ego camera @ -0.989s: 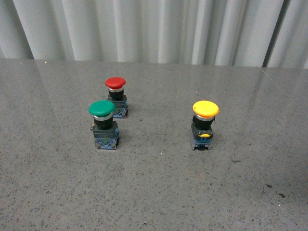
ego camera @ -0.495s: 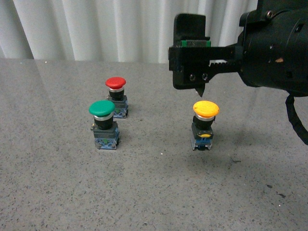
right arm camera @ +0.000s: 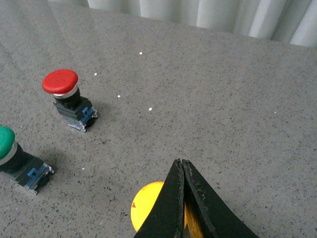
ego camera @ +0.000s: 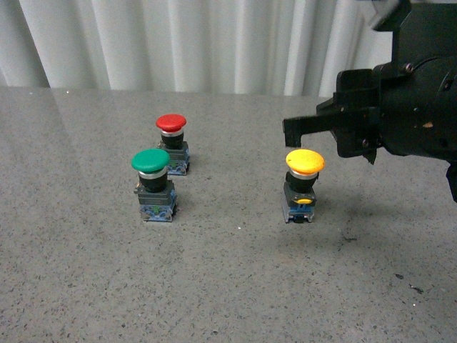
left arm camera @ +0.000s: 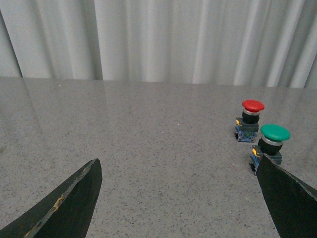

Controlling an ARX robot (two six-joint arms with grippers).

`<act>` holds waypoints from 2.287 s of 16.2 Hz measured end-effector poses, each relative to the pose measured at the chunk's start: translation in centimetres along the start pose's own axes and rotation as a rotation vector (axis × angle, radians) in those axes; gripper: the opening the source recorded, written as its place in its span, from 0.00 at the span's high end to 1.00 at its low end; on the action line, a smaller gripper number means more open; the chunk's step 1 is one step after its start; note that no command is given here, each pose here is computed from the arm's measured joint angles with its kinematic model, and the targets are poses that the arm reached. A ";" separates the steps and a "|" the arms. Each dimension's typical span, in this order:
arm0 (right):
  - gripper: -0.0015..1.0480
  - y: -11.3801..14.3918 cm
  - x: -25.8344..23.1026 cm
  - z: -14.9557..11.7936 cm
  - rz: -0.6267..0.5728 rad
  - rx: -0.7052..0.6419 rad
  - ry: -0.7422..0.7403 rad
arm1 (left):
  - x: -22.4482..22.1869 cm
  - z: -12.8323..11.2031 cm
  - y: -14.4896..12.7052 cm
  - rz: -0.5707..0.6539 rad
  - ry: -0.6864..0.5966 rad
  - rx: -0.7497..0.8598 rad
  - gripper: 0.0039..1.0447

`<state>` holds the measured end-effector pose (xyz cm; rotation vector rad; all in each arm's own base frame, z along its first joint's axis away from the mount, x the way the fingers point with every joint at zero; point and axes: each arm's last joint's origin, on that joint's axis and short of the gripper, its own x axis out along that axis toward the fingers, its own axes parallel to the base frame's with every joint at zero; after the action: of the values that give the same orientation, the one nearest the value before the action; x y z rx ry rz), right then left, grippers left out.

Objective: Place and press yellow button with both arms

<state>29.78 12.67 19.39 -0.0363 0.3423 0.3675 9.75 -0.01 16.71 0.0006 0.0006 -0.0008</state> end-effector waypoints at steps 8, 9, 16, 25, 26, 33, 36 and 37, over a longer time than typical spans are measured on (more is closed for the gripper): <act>0.98 0.5 1.2 -1.5 0.001 -0.021 0.066 | 0.0 0.0 0.0 0.000 0.000 0.000 0.06; 0.98 0.5 1.3 -1.5 0.002 -0.021 0.065 | 0.0 0.0 0.0 0.000 0.000 0.000 0.06; 0.98 0.1 2.0 -2.2 -0.015 -0.030 0.102 | 0.0 0.0 0.0 0.000 0.000 0.000 0.06; 0.98 0.3 1.5 -2.7 0.019 -0.036 0.111 | 0.0 0.0 0.0 0.000 0.000 0.000 0.06; 0.98 0.4 1.3 -2.9 0.029 -0.037 0.108 | 0.0 0.0 0.0 0.000 0.000 0.000 0.06; 0.98 0.8 1.6 -3.4 0.033 -0.045 0.120 | 0.0 0.0 0.0 0.000 0.000 0.000 0.06; 0.98 0.8 1.7 -3.3 0.026 -0.043 0.114 | 0.0 0.0 0.0 0.000 0.000 0.000 0.06; 0.98 0.9 1.8 -3.2 0.023 -0.039 0.113 | 0.0 0.0 0.0 0.000 0.000 0.000 0.06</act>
<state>29.98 13.78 15.82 -0.0920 0.4476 0.3956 9.75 -0.01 16.70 0.0006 0.0010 -0.0008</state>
